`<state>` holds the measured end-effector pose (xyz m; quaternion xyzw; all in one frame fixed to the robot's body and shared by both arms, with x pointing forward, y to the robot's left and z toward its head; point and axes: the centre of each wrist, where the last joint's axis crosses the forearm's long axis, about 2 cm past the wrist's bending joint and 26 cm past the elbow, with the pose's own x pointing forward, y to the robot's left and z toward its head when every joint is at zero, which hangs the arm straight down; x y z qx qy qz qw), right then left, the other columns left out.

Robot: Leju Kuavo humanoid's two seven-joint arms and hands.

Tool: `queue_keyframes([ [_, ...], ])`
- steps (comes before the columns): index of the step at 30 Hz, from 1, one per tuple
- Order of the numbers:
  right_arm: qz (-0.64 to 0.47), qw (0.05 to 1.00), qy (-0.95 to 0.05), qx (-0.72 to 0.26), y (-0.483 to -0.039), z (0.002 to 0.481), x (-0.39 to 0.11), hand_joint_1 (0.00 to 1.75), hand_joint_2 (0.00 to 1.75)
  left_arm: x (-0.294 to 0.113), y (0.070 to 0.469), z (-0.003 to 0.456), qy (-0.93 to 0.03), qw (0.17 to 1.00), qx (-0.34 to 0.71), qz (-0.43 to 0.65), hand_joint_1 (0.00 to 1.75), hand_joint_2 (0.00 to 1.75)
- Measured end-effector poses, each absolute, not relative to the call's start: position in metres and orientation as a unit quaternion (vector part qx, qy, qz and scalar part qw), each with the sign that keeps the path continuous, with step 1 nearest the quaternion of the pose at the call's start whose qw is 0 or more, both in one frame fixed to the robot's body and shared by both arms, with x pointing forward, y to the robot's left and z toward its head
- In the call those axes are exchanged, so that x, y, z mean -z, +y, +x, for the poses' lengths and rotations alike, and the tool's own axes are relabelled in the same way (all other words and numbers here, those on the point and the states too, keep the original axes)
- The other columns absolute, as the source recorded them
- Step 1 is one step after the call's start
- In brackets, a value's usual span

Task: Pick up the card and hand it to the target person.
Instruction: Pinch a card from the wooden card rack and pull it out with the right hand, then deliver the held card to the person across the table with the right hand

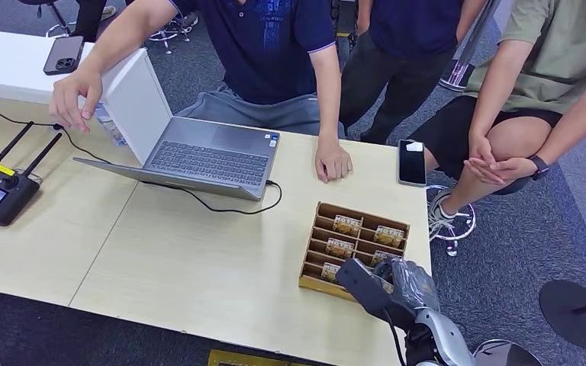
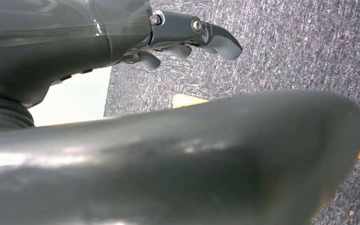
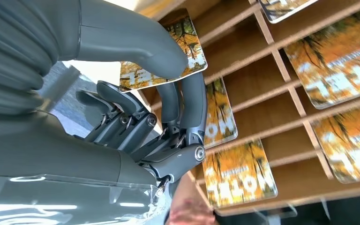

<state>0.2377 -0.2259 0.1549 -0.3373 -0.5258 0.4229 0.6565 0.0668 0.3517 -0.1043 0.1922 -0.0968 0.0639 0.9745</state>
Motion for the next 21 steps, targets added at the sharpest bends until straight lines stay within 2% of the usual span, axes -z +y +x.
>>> queue_keyframes([
  [6, -0.363, 0.63, -0.558, -0.4, -0.229, 0.238, -0.164, 1.75, 1.75, 0.104, 0.352, 0.067, -0.094, 0.974, -0.071, 0.194, 0.0, 0.0],
  [14, -0.421, 0.545, -0.638, -0.346, -0.238, 0.238, -0.206, 1.75, 1.75, 0.104, 0.351, 0.067, -0.091, 0.974, -0.071, 0.194, 0.0, 0.0],
  [21, -0.403, 0.489, -0.716, -0.293, -0.241, 0.236, -0.236, 1.75, 1.75, 0.104, 0.351, 0.067, -0.093, 0.975, -0.065, 0.191, 0.0, 0.0],
])
